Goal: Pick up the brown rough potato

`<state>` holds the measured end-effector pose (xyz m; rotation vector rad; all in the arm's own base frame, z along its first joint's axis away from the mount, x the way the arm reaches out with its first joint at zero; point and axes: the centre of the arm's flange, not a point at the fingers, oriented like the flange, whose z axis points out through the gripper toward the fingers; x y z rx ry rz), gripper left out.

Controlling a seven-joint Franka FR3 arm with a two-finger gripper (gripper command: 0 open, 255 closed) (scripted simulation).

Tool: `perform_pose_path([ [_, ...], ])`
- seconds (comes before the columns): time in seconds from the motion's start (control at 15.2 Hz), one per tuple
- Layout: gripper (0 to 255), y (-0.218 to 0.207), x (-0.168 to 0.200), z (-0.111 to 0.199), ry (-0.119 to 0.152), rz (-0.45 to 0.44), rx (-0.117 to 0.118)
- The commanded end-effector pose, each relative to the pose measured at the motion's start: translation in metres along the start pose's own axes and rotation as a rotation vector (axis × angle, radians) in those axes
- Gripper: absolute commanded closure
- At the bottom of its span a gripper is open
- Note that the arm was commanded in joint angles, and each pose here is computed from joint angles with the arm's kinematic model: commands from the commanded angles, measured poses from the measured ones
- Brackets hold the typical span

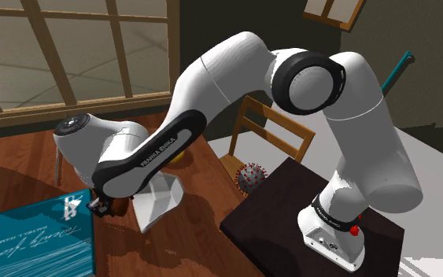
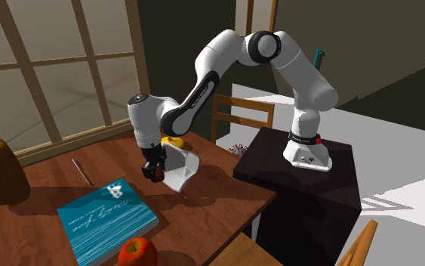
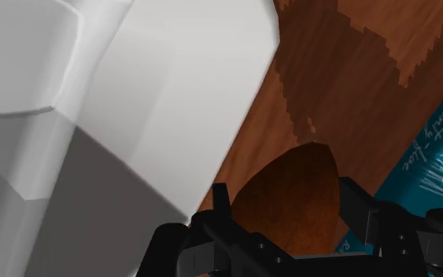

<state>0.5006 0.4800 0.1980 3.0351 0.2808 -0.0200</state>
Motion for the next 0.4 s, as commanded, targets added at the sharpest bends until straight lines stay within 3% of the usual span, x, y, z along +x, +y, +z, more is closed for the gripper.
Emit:
perform_pose_path([
  [0.0,255,0.001,0.0,-0.01,0.0,0.0,0.0],
  [0.33,255,0.002,-0.001,-0.026,0.0,0.0,0.0],
])
